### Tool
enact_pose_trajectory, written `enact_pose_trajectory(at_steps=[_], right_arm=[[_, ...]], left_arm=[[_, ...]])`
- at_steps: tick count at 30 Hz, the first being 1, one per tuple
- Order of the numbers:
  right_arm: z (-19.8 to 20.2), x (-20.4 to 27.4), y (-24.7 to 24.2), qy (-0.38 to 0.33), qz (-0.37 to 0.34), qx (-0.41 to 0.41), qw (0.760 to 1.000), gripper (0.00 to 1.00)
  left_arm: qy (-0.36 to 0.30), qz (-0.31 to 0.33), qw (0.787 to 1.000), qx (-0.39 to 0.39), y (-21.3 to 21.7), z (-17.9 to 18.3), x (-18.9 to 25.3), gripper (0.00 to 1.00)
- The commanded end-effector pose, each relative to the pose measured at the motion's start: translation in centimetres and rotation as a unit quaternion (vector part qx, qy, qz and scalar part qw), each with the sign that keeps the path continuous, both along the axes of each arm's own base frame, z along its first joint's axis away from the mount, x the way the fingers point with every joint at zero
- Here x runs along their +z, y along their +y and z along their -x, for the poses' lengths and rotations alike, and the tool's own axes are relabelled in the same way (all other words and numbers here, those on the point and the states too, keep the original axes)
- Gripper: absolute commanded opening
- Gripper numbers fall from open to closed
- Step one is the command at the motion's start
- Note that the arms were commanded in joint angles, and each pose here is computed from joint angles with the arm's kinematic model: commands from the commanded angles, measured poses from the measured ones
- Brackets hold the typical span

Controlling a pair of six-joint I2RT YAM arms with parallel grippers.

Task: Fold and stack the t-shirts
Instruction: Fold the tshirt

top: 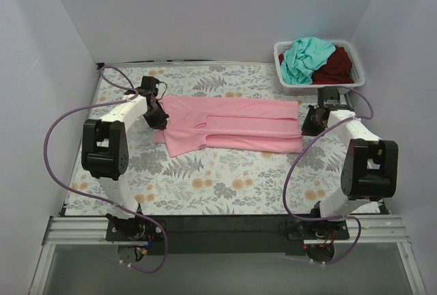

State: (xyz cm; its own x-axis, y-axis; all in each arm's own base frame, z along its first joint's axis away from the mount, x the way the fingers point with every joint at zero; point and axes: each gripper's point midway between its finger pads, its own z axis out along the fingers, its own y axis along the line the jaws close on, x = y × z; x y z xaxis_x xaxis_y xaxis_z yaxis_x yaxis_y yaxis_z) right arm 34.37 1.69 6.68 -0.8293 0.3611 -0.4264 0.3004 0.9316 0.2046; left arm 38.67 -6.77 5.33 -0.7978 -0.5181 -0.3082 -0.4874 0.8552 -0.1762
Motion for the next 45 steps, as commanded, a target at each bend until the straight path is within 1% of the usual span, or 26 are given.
enact_pose_trajectory(at_steps=[1, 5, 6, 7, 8, 9, 10, 11, 13, 14, 15, 16, 17, 18, 19, 20, 22, 23, 24, 26, 27, 33, 36, 38, 40, 45], right_arm=[[-2.3, 0.9, -0.5, -0.031, 0.005, 0.002, 0.999, 0.01], [-2.5, 0.1, -0.5, -0.024, 0.003, 0.002, 1.000, 0.01], [-2.4, 0.0, -0.4, -0.022, 0.003, 0.003, 1.000, 0.03], [-2.5, -0.1, -0.4, -0.021, 0.001, 0.003, 1.000, 0.09], [-2.5, -0.1, -0.4, -0.021, 0.002, 0.005, 1.000, 0.18], [-2.4, 0.0, -0.4, -0.022, 0.002, 0.006, 1.000, 0.23], [-2.5, 0.3, 0.3, -0.025, -0.015, 0.017, 0.999, 0.27], [-2.5, 0.9, 0.4, -0.033, -0.016, 0.019, 0.999, 0.34], [-2.3, 2.2, 0.6, -0.049, -0.020, 0.024, 0.998, 0.40], [-2.1, 2.5, 0.7, -0.052, -0.021, 0.025, 0.998, 0.40], [-1.9, 2.9, 0.7, -0.057, -0.023, 0.026, 0.998, 0.43], [-1.3, 3.1, 1.1, -0.061, -0.031, 0.028, 0.997, 0.48], [-0.8, 3.1, 1.3, -0.061, -0.036, 0.029, 0.997, 0.50], [-0.4, 3.0, 1.5, -0.060, -0.043, 0.031, 0.997, 0.52], [0.1, 3.3, 1.9, -0.064, -0.056, 0.029, 0.996, 0.55], [1.2, 2.3, 2.1, -0.053, -0.062, 0.025, 0.996, 0.57], [1.6, 2.8, 2.1, -0.076, -0.080, 0.018, 0.994, 0.62], [2.7, 1.7, 2.2, -0.064, -0.093, 0.008, 0.994, 0.62], [2.5, 1.8, 2.3, -0.079, -0.102, 0.006, 0.992, 0.62], [3.3, 1.5, 2.6, -0.086, -0.131, 0.001, 0.988, 0.60], [3.1, 2.0, 2.9, -0.105, -0.147, 0.008, 0.984, 0.57], [2.8, 2.1, 3.7, -0.123, -0.191, 0.009, 0.974, 0.50], [2.4, 2.3, 3.8, -0.131, -0.202, 0.009, 0.971, 0.48], [2.4, 2.0, 3.9, -0.128, -0.211, 0.004, 0.969, 0.43], [2.4, 1.6, 4.1, -0.126, -0.218, 0.003, 0.968, 0.40], [2.9, -0.6, 3.6, -0.107, -0.220, -0.016, 0.969, 0.37]], left_arm=[[-0.030, -0.018, 0.999, 0.008, 1.0, -1.7, 1.1, 0.00], [-0.031, -0.016, 0.999, 0.010, 1.0, -1.8, 0.8, 0.00], [-0.029, -0.016, 0.999, 0.011, 1.0, -1.7, 0.6, 0.01], [-0.028, -0.015, 0.999, 0.010, 0.9, -1.6, 0.6, 0.03], [-0.028, -0.014, 0.999, 0.009, 0.9, -1.6, 0.6, 0.07], [-0.034, -0.013, 0.999, 0.010, 0.9, -1.6, 1.1, 0.11], [-0.037, -0.013, 0.999, 0.010, 0.9, -1.5, 1.2, 0.15], [-0.041, -0.013, 0.999, 0.011, 0.9, -1.5, 1.6, 0.23], [-0.054, -0.011, 0.998, 0.013, 1.0, -1.2, 2.8, 0.32], [-0.060, -0.012, 0.998, 0.014, 1.0, -1.0, 3.2, 0.37], [-0.066, -0.009, 0.998, 0.019, 1.1, -0.8, 3.7, 0.48], [-0.075, -0.007, 0.997, 0.021, 1.1, 0.1, 4.3, 0.53], [-0.082, -0.003, 0.996, 0.024, 1.2, 0.5, 4.7, 0.57], [-0.088, -0.001, 0.996, 0.029, 1.2, 0.9, 5.0, 0.66], [-0.108, 0.002, 0.994, 0.033, 1.3, 1.3, 6.1, 0.66], [-0.097, -0.001, 0.995, 0.037, 1.5, 2.6, 5.1, 0.67], [-0.102, 0.006, 0.993, 0.054, 2.1, 3.5, 4.8, 0.67], [-0.094, 0.008, 0.994, 0.060, 2.4, 4.9, 3.9, 0.67], [-0.094, 0.019, 0.993, 0.062, 2.2, 5.2, 3.6, 0.67], [-0.099, 0.037, 0.992, 0.076, 2.6, 5.3, 3.1, 0.67], [-0.096, 0.053, 0.991, 0.081, 2.4, 5.4, 2.4, 0.67], [-0.085, 0.101, 0.988, 0.081, 1.3, 4.5, 0.8, 0.67], [-0.088, 0.104, 0.987, 0.088, 1.4, 3.8, 0.8, 0.66], [-0.088, 0.104, 0.986, 0.092, 1.7, 3.3, 0.6, 0.65], [-0.086, 0.104, 0.986, 0.094, 1.8, 3.1, 0.4, 0.63], [-0.069, 0.094, 0.988, 0.097, 2.2, 3.0, -1.0, 0.53]])
